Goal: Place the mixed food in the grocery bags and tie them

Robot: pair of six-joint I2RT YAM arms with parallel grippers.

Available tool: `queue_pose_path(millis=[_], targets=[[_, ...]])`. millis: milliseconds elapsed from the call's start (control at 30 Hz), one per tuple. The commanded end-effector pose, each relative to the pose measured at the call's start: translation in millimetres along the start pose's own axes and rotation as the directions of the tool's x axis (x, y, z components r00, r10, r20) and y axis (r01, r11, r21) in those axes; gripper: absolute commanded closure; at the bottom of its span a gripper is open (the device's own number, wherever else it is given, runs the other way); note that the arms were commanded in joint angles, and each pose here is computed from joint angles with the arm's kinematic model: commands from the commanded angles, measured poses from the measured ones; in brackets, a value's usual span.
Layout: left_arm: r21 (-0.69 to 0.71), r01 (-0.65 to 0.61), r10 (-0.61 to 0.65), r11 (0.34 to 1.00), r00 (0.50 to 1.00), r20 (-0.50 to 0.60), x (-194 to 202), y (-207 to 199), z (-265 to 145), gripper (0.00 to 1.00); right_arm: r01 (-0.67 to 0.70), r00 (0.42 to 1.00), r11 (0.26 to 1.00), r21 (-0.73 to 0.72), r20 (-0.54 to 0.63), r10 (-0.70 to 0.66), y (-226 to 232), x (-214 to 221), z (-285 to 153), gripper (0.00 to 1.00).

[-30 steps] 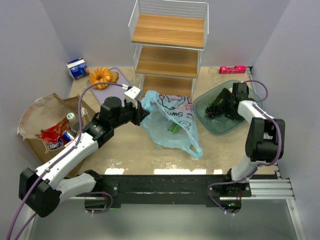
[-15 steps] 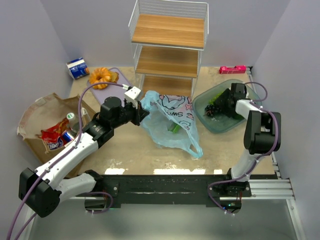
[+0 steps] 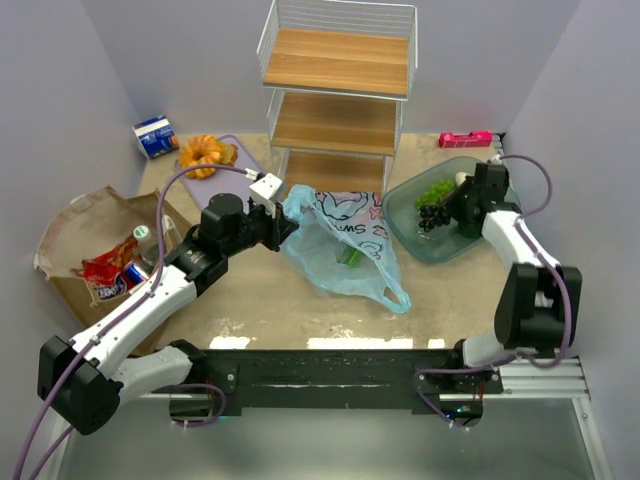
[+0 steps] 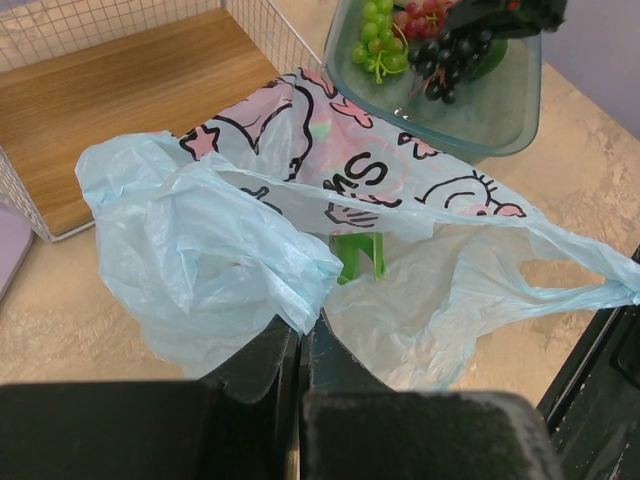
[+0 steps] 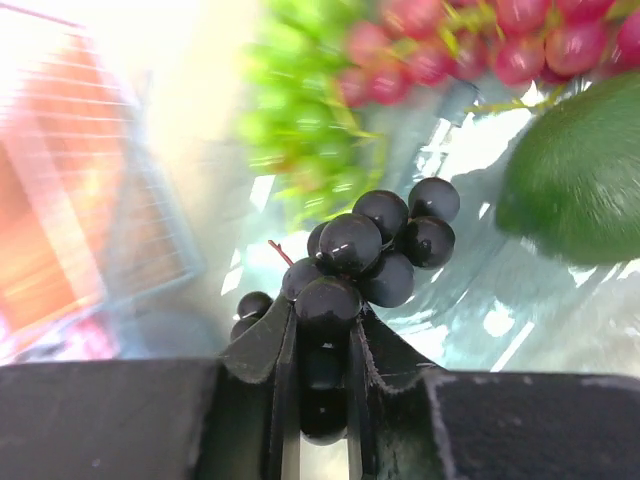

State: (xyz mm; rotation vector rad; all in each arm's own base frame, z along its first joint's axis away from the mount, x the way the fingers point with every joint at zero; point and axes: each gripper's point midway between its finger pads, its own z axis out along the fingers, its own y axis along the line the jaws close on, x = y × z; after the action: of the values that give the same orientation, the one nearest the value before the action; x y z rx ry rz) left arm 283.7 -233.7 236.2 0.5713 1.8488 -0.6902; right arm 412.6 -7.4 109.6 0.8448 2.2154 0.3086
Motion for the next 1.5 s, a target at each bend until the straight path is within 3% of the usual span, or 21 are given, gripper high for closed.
queue_pose_path(millis=[0,133,267,467,533,567,667,767,933,1167,1233,1300,1467], targets=[[0.010,-0.031,0.031,0.999,0.998,0.046,-11.4,-1.6,-3.1,1.00,0.090,0.991,0.976,-0.198,0.113,-0.069,42.7,-24.0,-65.2,1.00],[0.014,-0.035,0.034,0.999,0.998,0.051,-13.6,-2.9,-4.0,1.00,0.252,0.963,0.848,-0.466,0.209,-0.172,94.9,-6.6,-126.4,1.00],[0.017,-0.033,0.032,0.999,0.998,0.051,-13.6,-3.3,-4.4,1.00,0.421,0.907,0.638,-0.645,0.276,-0.319,151.6,49.3,-195.2,1.00],[0.007,-0.032,0.032,0.999,0.999,0.037,-8.6,-0.8,-1.6,1.00,0.429,0.869,0.323,-0.844,0.289,-0.402,175.3,105.0,-272.7,1.00],[0.007,-0.032,0.031,0.999,0.999,0.034,-8.0,-0.5,-0.7,1.00,0.404,0.858,0.273,-0.873,0.258,-0.445,172.9,122.9,-281.9,1.00],[0.007,-0.032,0.032,0.999,0.999,0.031,-7.2,0.1,-0.1,1.00,0.383,0.840,0.212,-0.899,0.244,-0.484,173.0,140.8,-292.1,1.00],[0.025,-0.029,0.028,0.999,0.999,0.024,-5.4,-2.9,1.3,1.00,0.387,0.785,0.152,-0.909,0.239,-0.571,165.5,176.4,-292.1,1.00],[0.039,-0.028,0.027,0.999,0.999,0.027,-5.8,-5.1,1.4,1.00,0.392,0.725,0.149,-0.908,0.205,-0.658,155.2,202.9,-280.9,1.00],[0.045,-0.031,0.030,0.999,0.999,0.024,-3.2,-5.2,3.6,1.00,0.337,0.671,0.141,-0.931,0.132,-0.730,151.7,231.9,-273.4,1.00],[0.063,-0.039,0.037,0.997,0.999,0.021,-2.1,-8.0,4.6,1.00,0.285,0.659,0.310,-0.907,-0.050,-0.751,155.2,253.5,-228.3,1.00],[0.067,-0.043,0.041,0.997,0.999,0.023,-2.5,-8.9,4.0,1.00,0.284,0.675,0.362,-0.888,-0.083,-0.733,163.3,250.4,-219.4,1.00],[0.073,-0.042,0.041,0.996,0.999,0.021,-2.0,-9.5,4.1,1.00,0.302,0.677,0.458,-0.836,-0.150,-0.720,161.9,251.1,-195.1,1.00],[0.097,-0.049,0.047,0.994,0.998,0.030,-4.3,-14.4,2.2,1.00,0.303,0.743,0.565,-0.768,-0.181,-0.645,180.5,231.6,-160.8,1.00]])
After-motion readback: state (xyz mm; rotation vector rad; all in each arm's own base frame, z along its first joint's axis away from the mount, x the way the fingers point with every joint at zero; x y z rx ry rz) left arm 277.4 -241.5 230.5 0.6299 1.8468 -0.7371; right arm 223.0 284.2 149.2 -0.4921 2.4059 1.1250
